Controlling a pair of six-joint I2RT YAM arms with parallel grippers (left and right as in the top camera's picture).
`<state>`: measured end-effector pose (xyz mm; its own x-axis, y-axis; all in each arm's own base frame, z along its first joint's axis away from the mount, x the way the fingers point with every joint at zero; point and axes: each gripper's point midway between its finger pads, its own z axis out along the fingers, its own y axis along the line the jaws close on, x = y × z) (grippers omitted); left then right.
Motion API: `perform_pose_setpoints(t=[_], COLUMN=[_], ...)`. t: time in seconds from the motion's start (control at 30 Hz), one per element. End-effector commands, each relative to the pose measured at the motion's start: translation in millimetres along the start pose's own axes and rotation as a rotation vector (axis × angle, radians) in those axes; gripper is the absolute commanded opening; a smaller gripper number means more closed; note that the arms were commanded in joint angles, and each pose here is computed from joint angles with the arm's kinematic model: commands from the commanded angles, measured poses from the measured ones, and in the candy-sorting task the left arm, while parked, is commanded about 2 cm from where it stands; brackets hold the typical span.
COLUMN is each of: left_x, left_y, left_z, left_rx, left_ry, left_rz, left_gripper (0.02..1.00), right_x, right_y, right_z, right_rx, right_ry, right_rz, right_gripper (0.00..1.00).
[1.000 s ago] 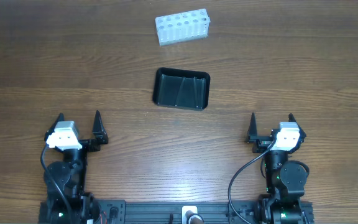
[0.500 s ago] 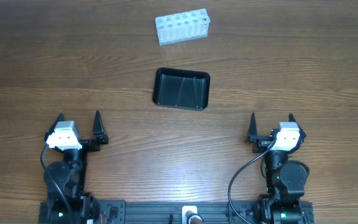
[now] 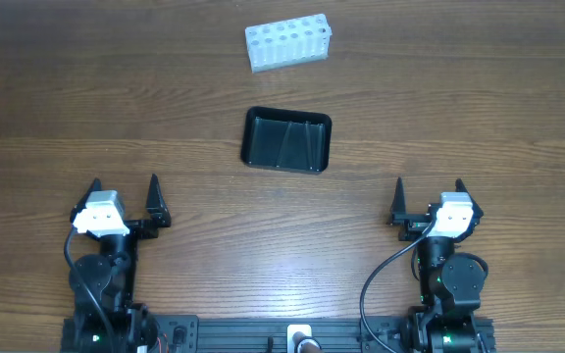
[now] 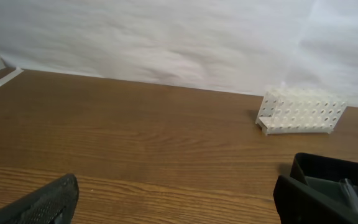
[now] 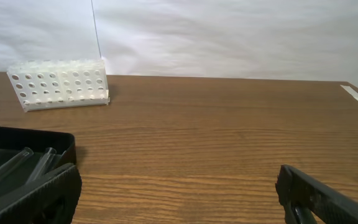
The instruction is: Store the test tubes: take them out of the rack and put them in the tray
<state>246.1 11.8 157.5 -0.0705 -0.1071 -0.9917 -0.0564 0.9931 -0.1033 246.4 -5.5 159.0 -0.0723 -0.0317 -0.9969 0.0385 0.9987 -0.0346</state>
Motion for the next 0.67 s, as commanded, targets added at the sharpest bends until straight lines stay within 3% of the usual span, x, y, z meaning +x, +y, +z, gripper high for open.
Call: perform_pose_setpoints(t=[0.03, 0.67], left_x=[1.3, 1.3], left_y=[-1.0, -1.0], left_z=[-0.1, -0.1], left_rx=[0.009, 0.009], left_ry=[0.001, 0.001], left_rz=[0.015, 0.015], left_gripper=[0.998, 0.998], right_x=[1.5, 1.5], right_y=[0.0, 0.0], right_z=[-0.2, -0.2], right_rx=[-0.003, -0.003], right_ry=[0.000, 0.000], right_rz=[0.004, 0.004], right_gripper=[0.991, 0.993])
